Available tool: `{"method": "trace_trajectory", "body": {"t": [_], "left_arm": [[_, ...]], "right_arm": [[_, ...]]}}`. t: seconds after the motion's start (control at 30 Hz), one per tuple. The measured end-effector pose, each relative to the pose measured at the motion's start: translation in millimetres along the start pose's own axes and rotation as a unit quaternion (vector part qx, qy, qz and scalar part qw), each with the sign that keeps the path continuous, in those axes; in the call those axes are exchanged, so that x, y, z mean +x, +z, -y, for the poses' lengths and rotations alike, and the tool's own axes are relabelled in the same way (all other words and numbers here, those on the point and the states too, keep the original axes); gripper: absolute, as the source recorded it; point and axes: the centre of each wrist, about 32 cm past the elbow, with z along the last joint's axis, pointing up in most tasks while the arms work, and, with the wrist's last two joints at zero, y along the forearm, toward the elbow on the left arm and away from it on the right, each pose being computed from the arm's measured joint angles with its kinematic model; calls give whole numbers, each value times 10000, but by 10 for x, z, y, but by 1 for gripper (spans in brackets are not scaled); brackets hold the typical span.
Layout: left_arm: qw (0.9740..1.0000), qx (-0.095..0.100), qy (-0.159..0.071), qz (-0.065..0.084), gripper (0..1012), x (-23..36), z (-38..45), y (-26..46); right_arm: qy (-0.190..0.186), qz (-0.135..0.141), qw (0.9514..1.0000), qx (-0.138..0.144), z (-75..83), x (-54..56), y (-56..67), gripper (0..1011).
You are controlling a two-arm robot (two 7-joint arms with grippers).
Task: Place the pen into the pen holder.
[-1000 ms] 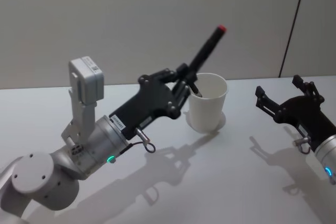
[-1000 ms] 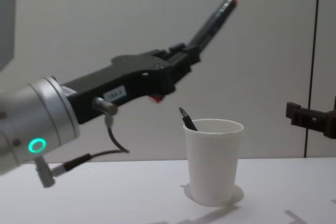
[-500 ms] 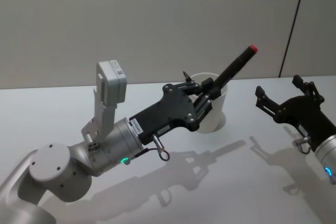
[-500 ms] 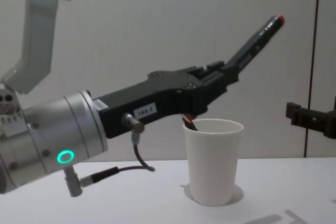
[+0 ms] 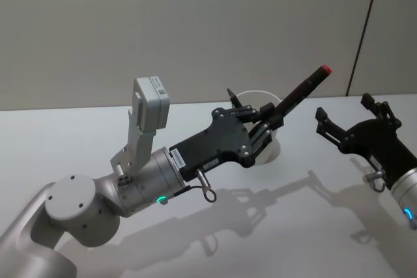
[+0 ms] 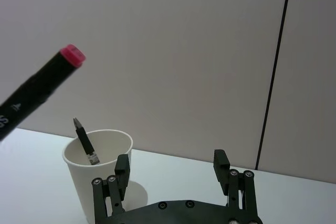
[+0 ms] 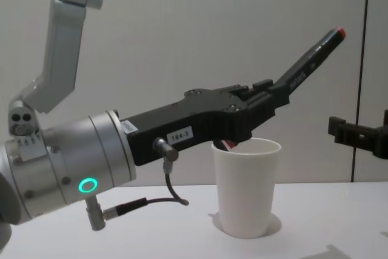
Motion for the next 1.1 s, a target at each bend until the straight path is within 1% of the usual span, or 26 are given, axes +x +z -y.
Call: {"method": "trace_trajectory", "body": {"t": [0.2,0.37,0.57,0.6,0.63,0.7,0.73,0.77,0.8,0.9,0.97,1.03,1.07,1.1], "left_arm": [[10000,17,-34,-6,174,4,13,-7],[10000,25,-50,-7,174,8,18,-10],[10000,33,-67,-11,174,10,24,-13],[10000,34,-68,-11,174,10,24,-13],[10000,35,-69,-11,174,11,24,-13],[10000,37,-72,-11,174,11,25,-14],[10000,38,-73,-11,174,11,25,-14],[10000,39,-74,-11,174,12,26,-15],[10000,39,-74,-11,174,12,26,-15],[10000,41,-78,-11,174,11,28,-15],[10000,41,-80,-11,174,11,28,-16],[10000,40,-80,-12,174,12,29,-16],[10000,40,-81,-11,173,12,29,-15],[10000,40,-82,-11,174,12,30,-15]], "right_arm": [[157,-139,9998,3,40,14,41,1001],[338,-345,9988,-42,110,56,91,1001],[552,-649,9963,-142,228,139,160,1001],[552,-649,9963,-142,228,139,160,1001],[614,-746,9952,-181,252,159,174,1001],[670,-827,9941,-213,281,183,191,1001],[748,-950,9923,-255,303,202,204,1001],[765,-972,9920,-265,314,212,211,1001],[839,-1094,9900,-302,336,235,226,1001],[938,-1249,9871,-344,368,268,250,1001],[1056,-1438,9832,-393,394,299,271,1001],[1128,-1550,9806,-412,412,321,289,1001],[1214,-1686,9772,-434,426,339,304,1001],[1249,-1746,9757,-442,432,347,312,1001]]}}
